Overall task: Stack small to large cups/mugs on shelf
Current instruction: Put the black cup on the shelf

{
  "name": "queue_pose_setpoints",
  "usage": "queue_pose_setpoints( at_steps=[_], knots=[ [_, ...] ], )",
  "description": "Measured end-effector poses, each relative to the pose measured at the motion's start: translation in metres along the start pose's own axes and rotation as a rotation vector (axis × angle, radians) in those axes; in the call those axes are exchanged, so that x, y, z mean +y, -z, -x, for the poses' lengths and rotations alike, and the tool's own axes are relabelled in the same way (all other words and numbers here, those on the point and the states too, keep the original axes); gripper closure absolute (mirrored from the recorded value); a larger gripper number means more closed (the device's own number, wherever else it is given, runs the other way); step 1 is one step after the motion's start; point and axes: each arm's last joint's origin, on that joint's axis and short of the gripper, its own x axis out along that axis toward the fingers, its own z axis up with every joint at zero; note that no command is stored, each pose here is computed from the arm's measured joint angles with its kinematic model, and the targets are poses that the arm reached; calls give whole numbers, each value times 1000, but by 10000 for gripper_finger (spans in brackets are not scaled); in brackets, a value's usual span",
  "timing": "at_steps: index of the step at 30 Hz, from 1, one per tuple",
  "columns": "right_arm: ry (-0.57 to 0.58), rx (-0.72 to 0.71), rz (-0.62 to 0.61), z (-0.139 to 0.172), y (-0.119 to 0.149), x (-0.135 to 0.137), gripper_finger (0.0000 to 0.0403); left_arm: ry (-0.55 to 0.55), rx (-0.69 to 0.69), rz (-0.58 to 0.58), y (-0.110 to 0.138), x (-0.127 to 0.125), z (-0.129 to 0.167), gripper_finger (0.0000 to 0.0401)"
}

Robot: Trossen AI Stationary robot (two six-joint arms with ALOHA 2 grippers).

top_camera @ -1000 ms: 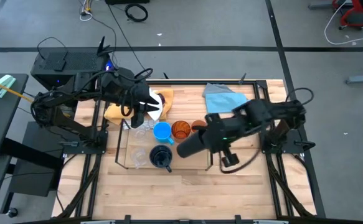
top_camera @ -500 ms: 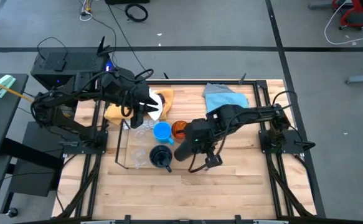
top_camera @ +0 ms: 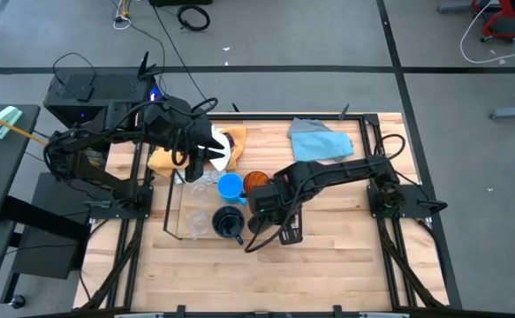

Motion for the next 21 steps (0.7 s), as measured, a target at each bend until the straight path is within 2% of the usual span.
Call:
queue_pose_setpoints(
  at_steps=[5,10,14,21],
  knots=[
    [14,27,17,-12,-4,2,403,0,6,2,1,0,0,294],
    [43,51,84,-23,-7,10,403,0,19,3,2,0,0,294],
    [95,53,122,-25,-7,12,403,-1,36,12,3,0,0,294],
    [103,54,127,-25,-7,8,403,-1,35,12,3,0,0,294]
  ],
)
